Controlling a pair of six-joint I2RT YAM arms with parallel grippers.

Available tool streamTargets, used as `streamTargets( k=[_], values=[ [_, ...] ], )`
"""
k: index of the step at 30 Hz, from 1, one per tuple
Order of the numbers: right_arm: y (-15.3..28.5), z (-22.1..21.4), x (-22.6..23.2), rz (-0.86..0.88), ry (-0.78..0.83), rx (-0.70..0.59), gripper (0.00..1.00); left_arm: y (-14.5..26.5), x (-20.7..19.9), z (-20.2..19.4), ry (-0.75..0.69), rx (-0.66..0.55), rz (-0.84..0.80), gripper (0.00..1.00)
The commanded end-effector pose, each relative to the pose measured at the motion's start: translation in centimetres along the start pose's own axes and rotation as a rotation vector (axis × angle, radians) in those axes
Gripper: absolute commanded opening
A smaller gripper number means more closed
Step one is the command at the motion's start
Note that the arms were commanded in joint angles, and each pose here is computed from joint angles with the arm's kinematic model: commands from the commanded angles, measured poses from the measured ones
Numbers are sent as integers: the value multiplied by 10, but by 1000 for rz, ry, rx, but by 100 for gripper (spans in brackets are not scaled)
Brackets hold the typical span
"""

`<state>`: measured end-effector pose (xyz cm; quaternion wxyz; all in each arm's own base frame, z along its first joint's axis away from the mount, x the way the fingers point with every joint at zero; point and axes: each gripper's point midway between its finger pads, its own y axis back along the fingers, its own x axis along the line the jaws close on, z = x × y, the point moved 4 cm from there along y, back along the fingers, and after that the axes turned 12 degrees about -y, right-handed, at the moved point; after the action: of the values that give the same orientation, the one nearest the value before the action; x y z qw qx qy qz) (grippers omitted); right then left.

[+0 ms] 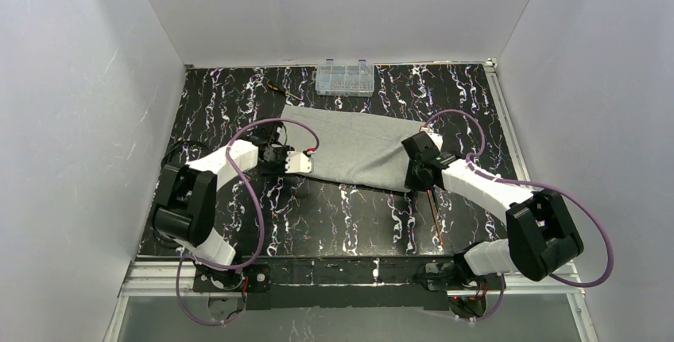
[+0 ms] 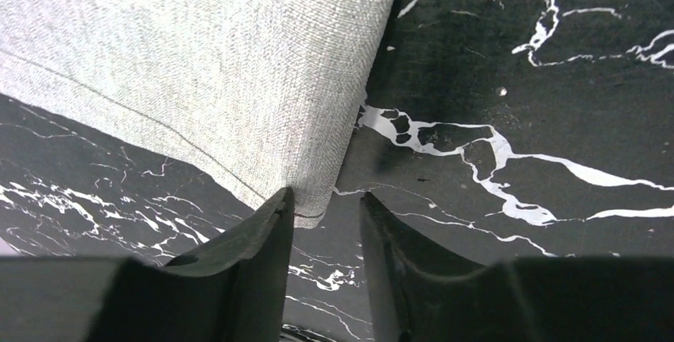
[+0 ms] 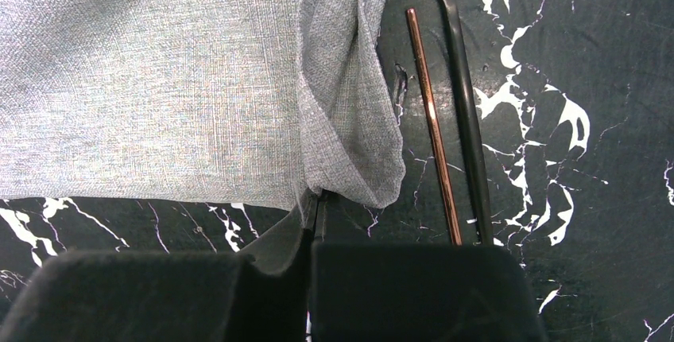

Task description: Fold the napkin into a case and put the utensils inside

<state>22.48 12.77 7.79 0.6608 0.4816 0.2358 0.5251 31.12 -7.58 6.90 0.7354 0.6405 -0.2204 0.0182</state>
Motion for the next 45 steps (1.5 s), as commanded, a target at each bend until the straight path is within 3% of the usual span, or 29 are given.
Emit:
streamTargets(
  k=[1,4,6,15,26,28,32,33,35,37,40,45],
  values=[
    [4,8,5,1,1,-21,1,-3,0,-2,-21,20,-37,27],
    [6,10,7,9,3,-22,1,-8,3,-4,-13,33,-28,7],
    [7,10,7,9,4,-22,1,-7,3,-5,2,43,-33,0],
    [9,2,14,37,32,43,1,28,-37,-6,18,39,-96,0],
    [17,-32,4,35,117,137,1,50,-119,2,59,-20,-276,0],
    [19,-39,1,32,119,151,1,53,-123,4,83,-31,-297,4],
    [25,-50,0,41,117,175,1,61,-119,6,124,-29,-307,24],
    [28,-48,2,49,122,172,9,64,-115,6,134,-24,-305,29],
    [35,-37,11,66,148,147,34,76,-100,8,182,-25,-287,38],
    [47,-18,23,83,194,98,54,90,-88,10,229,-44,-309,42],
    [67,18,50,139,243,23,62,109,-69,11,301,-82,-353,52],
    [66,64,74,240,250,-12,66,115,-12,18,501,-136,-234,53]
  ],
)
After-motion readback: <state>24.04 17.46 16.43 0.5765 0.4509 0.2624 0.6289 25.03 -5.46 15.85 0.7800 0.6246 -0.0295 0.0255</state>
